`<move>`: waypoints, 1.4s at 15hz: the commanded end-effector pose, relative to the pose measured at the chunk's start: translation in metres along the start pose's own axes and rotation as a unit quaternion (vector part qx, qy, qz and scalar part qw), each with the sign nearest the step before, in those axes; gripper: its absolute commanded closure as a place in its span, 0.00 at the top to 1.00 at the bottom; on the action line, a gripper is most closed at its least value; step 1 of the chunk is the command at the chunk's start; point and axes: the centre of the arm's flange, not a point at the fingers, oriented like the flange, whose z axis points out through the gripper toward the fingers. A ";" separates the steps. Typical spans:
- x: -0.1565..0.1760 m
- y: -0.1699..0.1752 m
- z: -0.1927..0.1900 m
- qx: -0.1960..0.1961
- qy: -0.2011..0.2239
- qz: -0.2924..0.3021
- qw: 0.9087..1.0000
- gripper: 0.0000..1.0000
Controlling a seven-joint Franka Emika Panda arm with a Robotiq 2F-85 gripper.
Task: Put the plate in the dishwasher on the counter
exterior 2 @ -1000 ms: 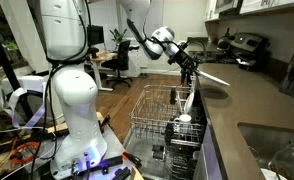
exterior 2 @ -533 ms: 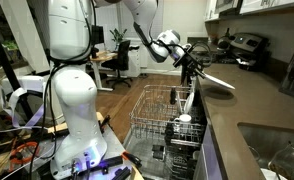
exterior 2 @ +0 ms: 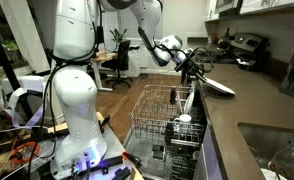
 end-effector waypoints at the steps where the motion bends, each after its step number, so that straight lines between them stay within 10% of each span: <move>1: 0.008 0.005 0.013 -0.021 0.011 0.007 1.000 0.07; 21: 0.021 -0.012 0.035 -0.024 0.008 0.016 1.000 0.14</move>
